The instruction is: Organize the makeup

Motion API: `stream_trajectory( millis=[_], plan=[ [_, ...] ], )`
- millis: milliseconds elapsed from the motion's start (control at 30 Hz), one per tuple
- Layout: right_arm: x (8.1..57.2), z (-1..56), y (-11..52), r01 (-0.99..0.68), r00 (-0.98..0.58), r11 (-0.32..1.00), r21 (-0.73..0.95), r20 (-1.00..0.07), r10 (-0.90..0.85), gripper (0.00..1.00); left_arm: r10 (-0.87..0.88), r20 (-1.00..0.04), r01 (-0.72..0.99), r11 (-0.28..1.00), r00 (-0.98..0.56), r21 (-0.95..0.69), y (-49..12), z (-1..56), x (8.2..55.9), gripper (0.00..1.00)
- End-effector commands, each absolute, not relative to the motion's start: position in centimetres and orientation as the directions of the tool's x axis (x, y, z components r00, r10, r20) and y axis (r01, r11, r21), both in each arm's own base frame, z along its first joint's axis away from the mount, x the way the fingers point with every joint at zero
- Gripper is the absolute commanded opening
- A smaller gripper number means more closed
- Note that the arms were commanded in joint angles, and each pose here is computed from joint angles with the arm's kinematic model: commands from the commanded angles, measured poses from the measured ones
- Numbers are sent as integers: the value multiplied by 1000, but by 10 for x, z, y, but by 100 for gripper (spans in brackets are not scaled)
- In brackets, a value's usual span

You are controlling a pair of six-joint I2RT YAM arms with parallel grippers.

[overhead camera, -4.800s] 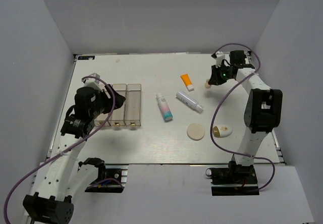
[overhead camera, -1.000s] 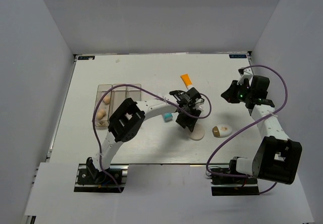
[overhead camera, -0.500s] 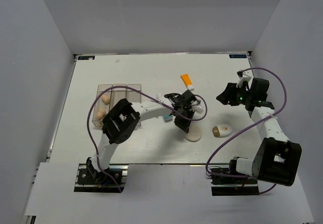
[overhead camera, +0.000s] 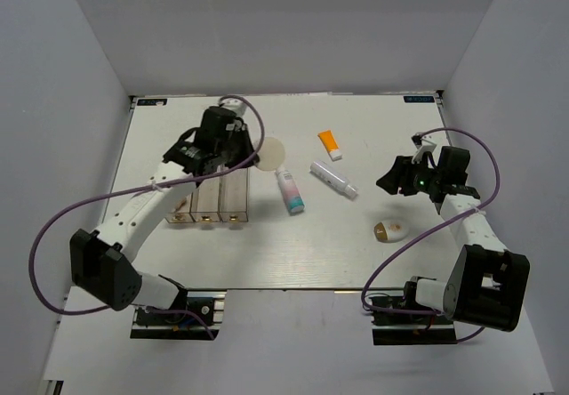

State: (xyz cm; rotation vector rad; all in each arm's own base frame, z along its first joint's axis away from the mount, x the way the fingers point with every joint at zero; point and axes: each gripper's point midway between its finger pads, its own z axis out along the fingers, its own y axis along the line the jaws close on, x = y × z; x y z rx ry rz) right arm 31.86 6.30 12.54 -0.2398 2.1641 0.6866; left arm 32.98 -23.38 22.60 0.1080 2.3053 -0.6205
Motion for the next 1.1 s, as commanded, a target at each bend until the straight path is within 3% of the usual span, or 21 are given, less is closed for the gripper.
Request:
stream_trajectory(
  millis=[0, 333, 533, 1067],
  plan=[
    [323, 137, 66, -447, -579, 818, 362, -814, 44, 60, -144, -653, 51, 961, -744, -270, -164, 195, 330, 9],
    [322, 132, 67, -449, -580, 812, 372, -813, 51, 60, -322, -709, -387, 919, -627, -74, -17, 191, 320, 0],
    [320, 128, 68, -445, -585, 811, 380, -809, 59, 60, -341, -728, -521, 853, -595, 27, 30, 184, 309, 0],
    [323, 132, 69, -449, -580, 807, 384, -812, 64, 60, -299, -675, -525, 837, -674, 154, 52, 125, 314, 4]
  ],
)
